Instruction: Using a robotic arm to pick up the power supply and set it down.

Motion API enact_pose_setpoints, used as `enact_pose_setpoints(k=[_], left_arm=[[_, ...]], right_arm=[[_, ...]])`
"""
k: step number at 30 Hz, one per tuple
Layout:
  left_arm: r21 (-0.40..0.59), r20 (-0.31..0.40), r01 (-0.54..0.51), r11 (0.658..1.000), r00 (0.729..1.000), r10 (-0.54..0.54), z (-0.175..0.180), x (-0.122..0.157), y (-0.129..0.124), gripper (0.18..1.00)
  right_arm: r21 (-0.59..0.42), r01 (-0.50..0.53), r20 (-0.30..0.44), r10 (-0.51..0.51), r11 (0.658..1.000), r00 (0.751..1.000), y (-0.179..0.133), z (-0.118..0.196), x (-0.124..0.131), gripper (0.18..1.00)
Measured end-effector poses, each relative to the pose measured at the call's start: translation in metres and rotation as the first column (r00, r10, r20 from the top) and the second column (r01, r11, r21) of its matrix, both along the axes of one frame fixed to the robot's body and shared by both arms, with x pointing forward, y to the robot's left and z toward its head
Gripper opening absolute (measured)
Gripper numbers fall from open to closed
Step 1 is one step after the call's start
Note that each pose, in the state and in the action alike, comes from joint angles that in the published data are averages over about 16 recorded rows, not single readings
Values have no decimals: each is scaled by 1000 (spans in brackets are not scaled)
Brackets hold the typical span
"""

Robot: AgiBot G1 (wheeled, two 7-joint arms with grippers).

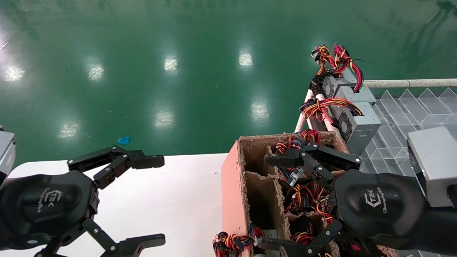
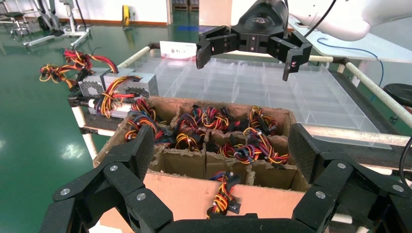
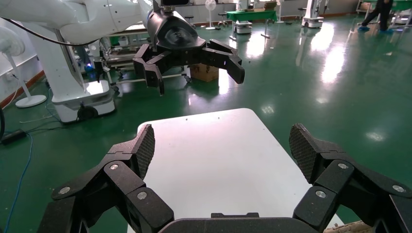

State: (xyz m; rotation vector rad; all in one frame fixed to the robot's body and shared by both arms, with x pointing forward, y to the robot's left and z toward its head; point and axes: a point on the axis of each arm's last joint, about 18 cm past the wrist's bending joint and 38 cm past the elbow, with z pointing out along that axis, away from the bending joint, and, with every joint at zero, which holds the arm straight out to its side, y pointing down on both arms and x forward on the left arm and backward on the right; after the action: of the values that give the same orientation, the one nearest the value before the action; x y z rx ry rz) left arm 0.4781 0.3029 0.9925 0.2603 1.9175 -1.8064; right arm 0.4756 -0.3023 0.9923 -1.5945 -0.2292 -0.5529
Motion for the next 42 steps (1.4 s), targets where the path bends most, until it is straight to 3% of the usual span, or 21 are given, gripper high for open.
enact_pose_setpoints(k=[15, 27, 33, 42], left_arm=[[0, 0, 0, 1000, 1000, 0, 0, 0, 0, 1001], [0, 0, 0, 1000, 1000, 0, 0, 0, 0, 964], [0, 0, 0, 1000, 1000, 0, 0, 0, 0, 901], [0, 0, 0, 1000, 1000, 0, 0, 0, 0, 728]], right_arm=[[-13, 5, 5, -5, 1000, 1000, 0, 0, 0, 1000], [-170, 53, 21, -50, 984, 999, 11, -8, 13, 1000], [-275, 71, 13, -71, 959, 997, 22, -23, 31, 1000], [-401, 64, -3, -72, 914, 997, 38, -46, 57, 1000]])
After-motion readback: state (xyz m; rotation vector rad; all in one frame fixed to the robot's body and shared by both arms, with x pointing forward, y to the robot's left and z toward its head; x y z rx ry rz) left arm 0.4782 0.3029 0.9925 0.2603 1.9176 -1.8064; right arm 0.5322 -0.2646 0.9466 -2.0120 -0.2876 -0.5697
